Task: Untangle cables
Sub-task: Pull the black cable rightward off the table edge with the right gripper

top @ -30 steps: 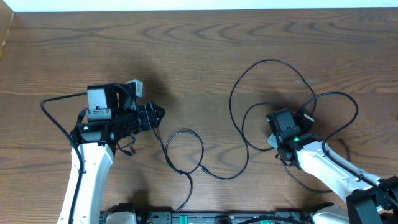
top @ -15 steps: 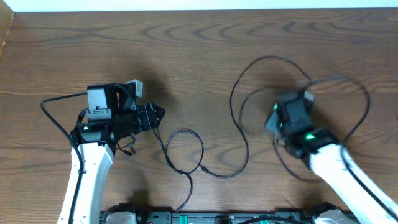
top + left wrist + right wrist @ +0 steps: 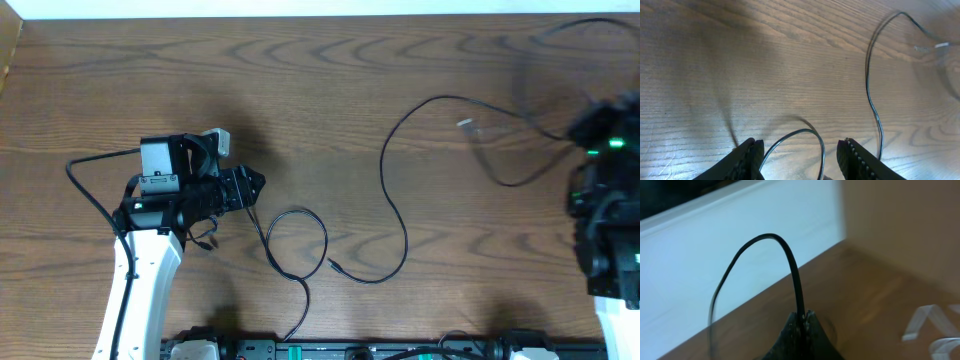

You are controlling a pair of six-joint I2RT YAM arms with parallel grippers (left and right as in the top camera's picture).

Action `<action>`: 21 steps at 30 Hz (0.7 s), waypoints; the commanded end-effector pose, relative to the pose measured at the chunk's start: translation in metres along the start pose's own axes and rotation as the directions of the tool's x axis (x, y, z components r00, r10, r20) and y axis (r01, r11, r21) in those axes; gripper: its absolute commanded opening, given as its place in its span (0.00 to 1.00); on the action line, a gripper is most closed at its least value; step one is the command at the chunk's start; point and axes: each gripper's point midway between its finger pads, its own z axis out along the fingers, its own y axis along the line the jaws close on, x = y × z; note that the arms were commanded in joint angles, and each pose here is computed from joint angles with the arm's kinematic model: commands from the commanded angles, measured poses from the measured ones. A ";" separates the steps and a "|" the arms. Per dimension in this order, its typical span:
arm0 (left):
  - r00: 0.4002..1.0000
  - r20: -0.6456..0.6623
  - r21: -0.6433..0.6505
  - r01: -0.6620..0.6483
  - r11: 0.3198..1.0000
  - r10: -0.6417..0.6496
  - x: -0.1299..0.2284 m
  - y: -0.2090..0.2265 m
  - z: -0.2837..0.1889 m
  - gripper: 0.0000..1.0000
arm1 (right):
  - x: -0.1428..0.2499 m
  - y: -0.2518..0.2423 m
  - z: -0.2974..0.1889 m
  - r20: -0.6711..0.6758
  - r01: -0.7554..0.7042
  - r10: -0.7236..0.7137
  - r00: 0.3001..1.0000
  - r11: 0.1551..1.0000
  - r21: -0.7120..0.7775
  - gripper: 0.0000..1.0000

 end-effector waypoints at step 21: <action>1.000 -0.012 0.005 -0.017 1.000 0.017 0.003 0.000 0.002 0.53 | -0.007 -0.224 0.122 -0.017 -0.268 0.284 0.959 0.922 0.278 0.01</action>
